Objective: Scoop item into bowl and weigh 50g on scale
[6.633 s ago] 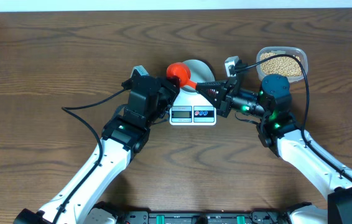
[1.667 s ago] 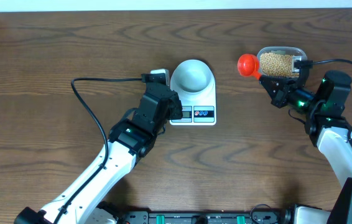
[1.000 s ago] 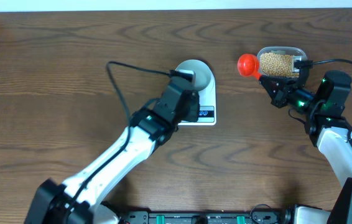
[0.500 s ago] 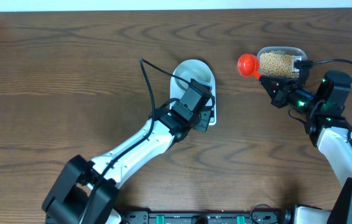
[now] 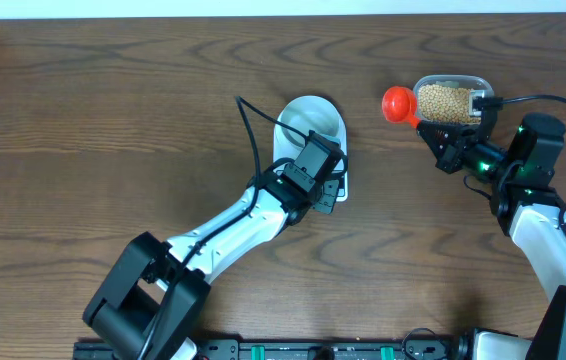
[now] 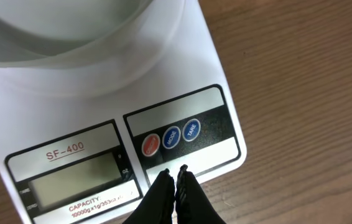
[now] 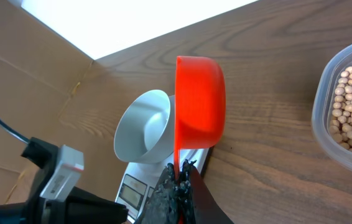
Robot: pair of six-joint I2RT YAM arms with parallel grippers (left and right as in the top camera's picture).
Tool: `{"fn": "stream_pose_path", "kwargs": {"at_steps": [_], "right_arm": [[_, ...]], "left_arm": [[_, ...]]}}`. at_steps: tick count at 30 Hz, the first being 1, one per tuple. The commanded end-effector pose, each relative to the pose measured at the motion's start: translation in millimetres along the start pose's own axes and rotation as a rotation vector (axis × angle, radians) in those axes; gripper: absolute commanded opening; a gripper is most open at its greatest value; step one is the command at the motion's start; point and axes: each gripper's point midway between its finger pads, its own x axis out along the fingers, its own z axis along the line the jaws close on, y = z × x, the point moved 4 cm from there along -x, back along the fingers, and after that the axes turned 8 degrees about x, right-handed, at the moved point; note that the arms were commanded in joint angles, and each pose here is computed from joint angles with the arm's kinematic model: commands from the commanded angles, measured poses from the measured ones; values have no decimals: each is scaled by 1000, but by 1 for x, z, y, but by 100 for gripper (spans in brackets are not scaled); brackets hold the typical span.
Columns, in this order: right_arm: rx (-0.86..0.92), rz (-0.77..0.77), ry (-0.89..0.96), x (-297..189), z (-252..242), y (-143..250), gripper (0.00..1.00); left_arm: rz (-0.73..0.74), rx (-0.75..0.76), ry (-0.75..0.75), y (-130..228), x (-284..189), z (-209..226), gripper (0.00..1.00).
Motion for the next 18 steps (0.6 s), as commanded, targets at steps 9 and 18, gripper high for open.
{"fn": "stream_pose_path", "kwargs": {"at_steps": [9, 18], "right_arm": [[-25, -6, -2, 1, 1, -4, 1], [-24, -6, -2, 1, 1, -4, 1]], "left_arm": [[-25, 17, -26, -10, 5, 3, 7], [-19, 14, -63, -8, 13, 9, 7]]}}
